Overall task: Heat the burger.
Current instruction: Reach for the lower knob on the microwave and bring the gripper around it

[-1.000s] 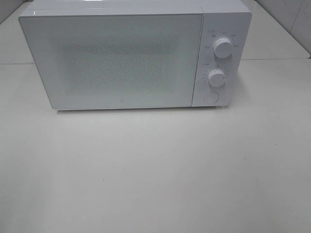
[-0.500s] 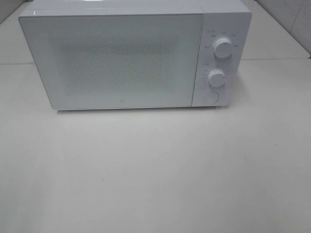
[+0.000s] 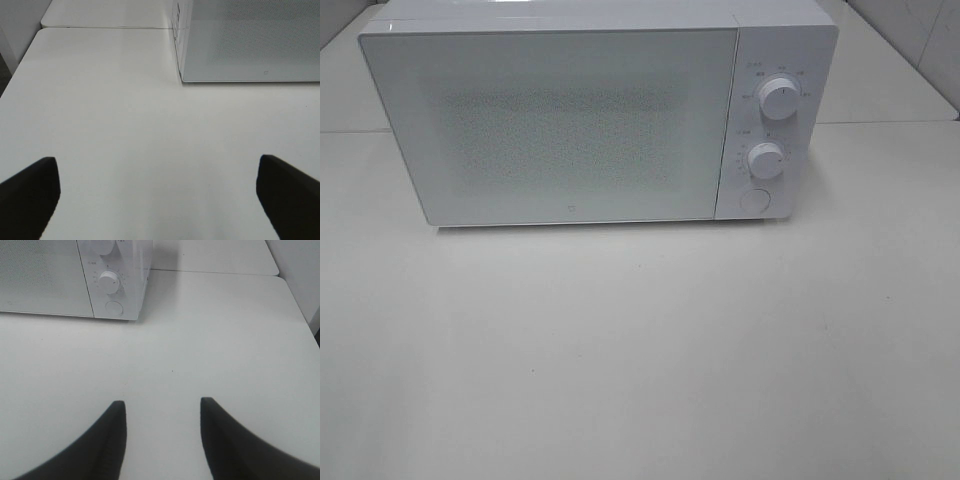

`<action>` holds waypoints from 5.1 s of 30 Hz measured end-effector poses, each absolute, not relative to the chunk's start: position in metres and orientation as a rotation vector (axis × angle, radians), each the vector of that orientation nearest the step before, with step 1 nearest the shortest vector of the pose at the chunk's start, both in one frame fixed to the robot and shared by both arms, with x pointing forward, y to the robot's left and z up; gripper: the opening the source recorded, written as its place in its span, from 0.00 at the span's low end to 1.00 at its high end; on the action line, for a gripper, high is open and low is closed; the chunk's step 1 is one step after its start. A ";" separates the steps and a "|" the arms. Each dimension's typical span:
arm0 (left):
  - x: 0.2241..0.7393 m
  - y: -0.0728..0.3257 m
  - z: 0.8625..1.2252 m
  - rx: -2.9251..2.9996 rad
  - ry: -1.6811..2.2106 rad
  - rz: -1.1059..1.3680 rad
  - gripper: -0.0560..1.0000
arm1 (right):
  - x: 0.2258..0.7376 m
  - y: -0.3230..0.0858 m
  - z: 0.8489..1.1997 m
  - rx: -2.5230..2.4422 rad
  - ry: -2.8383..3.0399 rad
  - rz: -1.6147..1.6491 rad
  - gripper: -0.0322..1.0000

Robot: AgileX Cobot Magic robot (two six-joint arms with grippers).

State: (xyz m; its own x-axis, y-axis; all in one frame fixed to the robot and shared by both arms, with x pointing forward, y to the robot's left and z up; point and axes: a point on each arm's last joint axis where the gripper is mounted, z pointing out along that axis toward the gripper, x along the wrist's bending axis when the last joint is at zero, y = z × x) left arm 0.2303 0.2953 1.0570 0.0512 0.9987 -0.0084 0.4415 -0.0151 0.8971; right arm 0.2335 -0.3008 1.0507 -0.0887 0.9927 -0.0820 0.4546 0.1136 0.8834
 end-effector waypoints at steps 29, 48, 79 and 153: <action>0.230 0.295 1.057 1.564 1.493 0.920 0.99 | 0.234 -0.301 1.051 1.436 1.650 0.917 0.51; 0.230 0.295 1.057 1.562 1.495 0.919 0.99 | 0.234 -0.302 1.057 1.398 1.606 0.933 0.89; 0.230 0.295 1.057 1.561 1.495 0.918 0.99 | 0.399 -0.283 1.028 1.025 1.296 1.232 0.77; 0.230 0.295 1.057 1.561 1.495 0.918 0.99 | 0.550 -0.171 0.893 1.272 1.409 1.163 0.77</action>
